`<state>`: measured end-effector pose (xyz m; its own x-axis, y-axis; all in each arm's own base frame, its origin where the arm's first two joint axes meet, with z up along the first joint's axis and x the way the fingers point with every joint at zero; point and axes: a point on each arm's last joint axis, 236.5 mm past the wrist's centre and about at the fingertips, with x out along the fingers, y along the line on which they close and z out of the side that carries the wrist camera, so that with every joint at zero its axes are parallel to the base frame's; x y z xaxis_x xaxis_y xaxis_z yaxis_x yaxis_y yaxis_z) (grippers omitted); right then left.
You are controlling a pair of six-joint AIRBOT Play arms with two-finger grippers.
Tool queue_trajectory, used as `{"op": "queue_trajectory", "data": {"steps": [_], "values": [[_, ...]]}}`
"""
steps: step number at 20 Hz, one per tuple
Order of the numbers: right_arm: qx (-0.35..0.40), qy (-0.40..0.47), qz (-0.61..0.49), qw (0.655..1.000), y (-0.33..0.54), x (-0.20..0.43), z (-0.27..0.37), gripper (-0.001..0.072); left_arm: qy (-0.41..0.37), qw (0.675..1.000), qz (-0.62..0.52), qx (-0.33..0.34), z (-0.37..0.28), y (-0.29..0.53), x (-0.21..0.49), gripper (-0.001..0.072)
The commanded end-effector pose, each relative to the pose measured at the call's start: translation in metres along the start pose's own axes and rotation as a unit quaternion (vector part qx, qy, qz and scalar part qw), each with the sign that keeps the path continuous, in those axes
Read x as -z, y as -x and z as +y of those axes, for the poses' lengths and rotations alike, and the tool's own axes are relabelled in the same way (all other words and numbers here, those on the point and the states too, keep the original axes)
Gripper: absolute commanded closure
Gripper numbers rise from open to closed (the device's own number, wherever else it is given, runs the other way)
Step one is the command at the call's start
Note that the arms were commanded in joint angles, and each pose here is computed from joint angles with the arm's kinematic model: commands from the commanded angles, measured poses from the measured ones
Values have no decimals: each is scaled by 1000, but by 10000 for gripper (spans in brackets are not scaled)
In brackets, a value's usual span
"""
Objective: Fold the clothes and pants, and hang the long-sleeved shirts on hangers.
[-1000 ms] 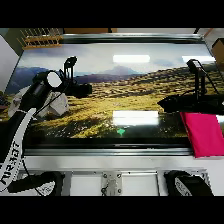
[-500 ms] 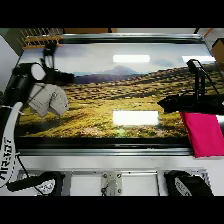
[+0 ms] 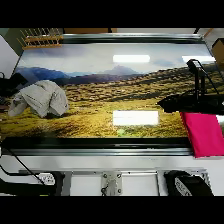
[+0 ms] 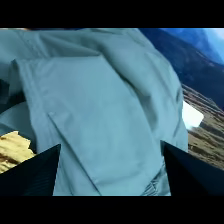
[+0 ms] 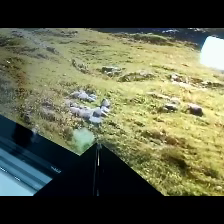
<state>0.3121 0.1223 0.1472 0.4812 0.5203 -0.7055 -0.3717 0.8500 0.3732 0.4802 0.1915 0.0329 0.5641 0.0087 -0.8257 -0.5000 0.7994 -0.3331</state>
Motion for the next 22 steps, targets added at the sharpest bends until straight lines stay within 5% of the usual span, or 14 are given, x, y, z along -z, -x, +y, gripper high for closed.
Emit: {"op": "queue_trajectory", "data": {"steps": [1, 10, 11, 14, 22], "values": [[0, 0, 0, 1000, 0, 0, 0, 705, 80, 995, 50, 30, 34, -44, 17, 25], [0, 0, 0, 1000, 0, 0, 0, 705, 82, 991, 93, 51, 13, -79, 44, 44], [0, 0, 0, 1000, 0, 0, 0, 705, 76, 991, 97, 52, 8, -80, 46, 81], [0, 0, 0, 1000, 0, 0, 0, 705, 52, 989, 124, 64, -19, -82, 64, 687], [0, 0, 0, 1000, 0, 0, 0, 705, -168, 960, 108, 197, -234, 39, 128, 689]]}}
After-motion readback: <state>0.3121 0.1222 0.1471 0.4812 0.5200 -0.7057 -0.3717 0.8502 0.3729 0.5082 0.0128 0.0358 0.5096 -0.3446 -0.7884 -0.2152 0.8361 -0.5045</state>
